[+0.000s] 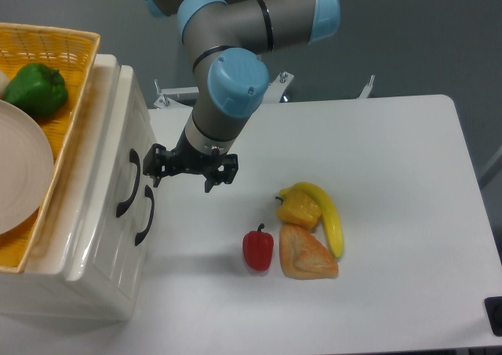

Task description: Slide the top white drawer open

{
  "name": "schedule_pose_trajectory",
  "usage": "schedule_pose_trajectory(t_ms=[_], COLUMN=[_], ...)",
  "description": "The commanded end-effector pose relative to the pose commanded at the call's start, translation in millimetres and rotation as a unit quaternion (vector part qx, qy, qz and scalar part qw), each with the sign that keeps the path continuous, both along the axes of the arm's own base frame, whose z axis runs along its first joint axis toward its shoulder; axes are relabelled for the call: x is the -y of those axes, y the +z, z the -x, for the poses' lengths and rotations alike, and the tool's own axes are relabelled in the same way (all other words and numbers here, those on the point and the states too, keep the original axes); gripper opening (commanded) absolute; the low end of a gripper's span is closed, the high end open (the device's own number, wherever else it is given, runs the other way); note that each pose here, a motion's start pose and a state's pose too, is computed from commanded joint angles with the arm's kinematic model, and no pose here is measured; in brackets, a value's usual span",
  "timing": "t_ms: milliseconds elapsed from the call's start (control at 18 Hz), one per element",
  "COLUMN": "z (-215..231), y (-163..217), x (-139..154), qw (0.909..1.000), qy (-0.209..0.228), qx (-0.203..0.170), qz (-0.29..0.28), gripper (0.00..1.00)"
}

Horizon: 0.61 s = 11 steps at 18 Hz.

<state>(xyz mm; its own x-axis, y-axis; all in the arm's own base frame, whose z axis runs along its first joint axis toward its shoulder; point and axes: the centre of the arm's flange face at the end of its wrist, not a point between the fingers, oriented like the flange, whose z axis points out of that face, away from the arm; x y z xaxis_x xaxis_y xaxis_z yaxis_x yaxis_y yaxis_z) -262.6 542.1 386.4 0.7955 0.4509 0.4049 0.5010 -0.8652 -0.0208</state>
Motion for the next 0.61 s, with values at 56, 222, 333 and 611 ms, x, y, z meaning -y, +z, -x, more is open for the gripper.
schedule_pose_trajectory(t_ms=[56,222,333,611], z=[-6,-9,-10,-17], y=[2,0,0,-5], x=[-5,-8,-8,-10], qw=[1.0000,0.9999,0.9999,0.9997], qy=[-0.005,-0.007,-0.007,-0.016], qx=[0.005,0.011,0.013,0.020], qz=[-0.007,-0.008,-0.006,0.005], gripper=[1.00,1.00,1.00,1.00])
